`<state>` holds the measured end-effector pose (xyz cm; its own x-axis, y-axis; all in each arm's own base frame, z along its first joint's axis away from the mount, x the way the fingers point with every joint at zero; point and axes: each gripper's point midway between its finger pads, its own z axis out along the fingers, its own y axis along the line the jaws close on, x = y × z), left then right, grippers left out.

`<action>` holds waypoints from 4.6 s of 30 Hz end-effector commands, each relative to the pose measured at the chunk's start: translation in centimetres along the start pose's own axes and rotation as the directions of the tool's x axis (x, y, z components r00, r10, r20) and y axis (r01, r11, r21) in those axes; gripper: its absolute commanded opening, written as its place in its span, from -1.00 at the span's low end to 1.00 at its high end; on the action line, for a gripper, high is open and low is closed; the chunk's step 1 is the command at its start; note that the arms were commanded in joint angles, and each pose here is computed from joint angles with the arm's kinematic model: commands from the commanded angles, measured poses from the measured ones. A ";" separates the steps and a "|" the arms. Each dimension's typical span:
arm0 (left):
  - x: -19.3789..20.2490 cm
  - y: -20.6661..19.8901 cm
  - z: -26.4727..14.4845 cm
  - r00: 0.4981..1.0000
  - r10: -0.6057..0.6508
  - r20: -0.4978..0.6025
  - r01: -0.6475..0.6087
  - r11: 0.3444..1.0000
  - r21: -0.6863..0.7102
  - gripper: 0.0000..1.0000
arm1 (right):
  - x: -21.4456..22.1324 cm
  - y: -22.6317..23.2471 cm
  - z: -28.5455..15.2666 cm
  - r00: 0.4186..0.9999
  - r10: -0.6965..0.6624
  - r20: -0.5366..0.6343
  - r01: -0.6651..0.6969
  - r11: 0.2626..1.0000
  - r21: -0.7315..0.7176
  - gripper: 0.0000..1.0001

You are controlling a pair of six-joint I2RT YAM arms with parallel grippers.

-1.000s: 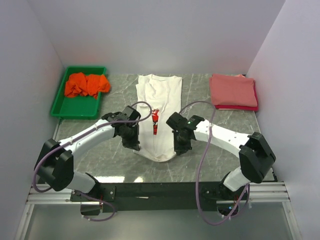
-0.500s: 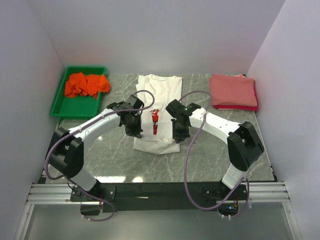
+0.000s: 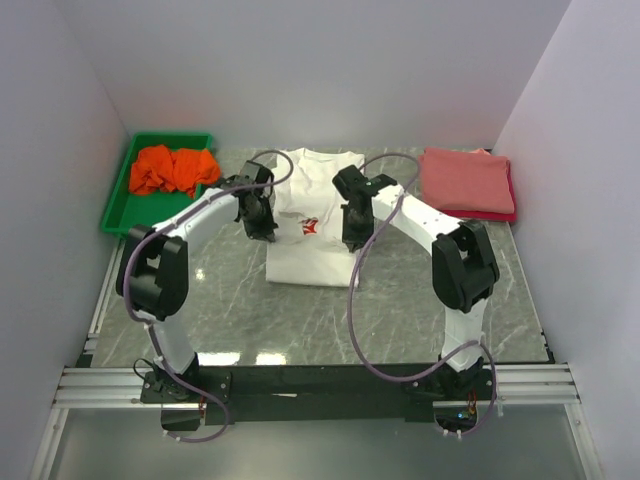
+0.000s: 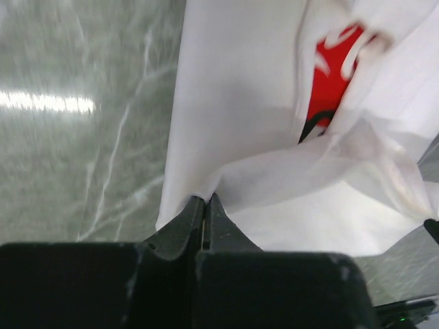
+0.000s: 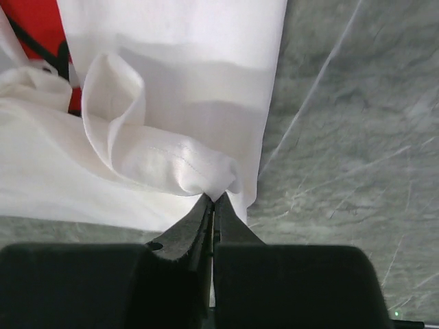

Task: Fold and stack the t-shirts
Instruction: Fold the tshirt

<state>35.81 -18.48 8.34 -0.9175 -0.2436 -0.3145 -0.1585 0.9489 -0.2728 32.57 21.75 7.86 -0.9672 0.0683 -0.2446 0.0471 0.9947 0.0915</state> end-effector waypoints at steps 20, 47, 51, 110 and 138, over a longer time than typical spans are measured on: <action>-9.5 -1.4 4.1 1.000 -0.006 -0.005 0.007 0.958 0.286 -0.99 | -7.5 -2.1 2.1 0.999 0.049 -0.007 -0.049 0.997 0.055 -1.00; -9.9 0.6 1.1 0.995 -0.053 0.089 0.022 0.948 0.319 0.37 | -9.0 -0.9 -0.3 0.992 0.110 0.054 -0.105 0.990 -0.090 -0.02; -7.6 0.9 0.6 0.997 -0.033 0.068 0.008 0.942 0.336 0.36 | -8.0 0.1 -0.4 0.993 0.106 0.045 -0.100 0.987 -0.123 -0.07; 5.2 5.2 3.5 0.976 0.052 -0.210 -0.008 0.978 0.206 -0.12 | -7.2 1.5 -2.8 0.966 0.206 0.157 -0.167 0.959 -0.231 -0.04; 5.6 4.7 4.4 0.972 0.040 -0.232 0.015 0.973 0.229 -0.19 | 4.2 -0.4 3.9 0.983 0.176 -0.047 -0.178 0.983 -0.043 -0.04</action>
<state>32.35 -16.08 2.35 -0.9751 -0.1790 -0.1307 -0.0931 0.8659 -0.4916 29.09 22.45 3.53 -0.9611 0.2224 -0.1638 0.1886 0.9617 0.1990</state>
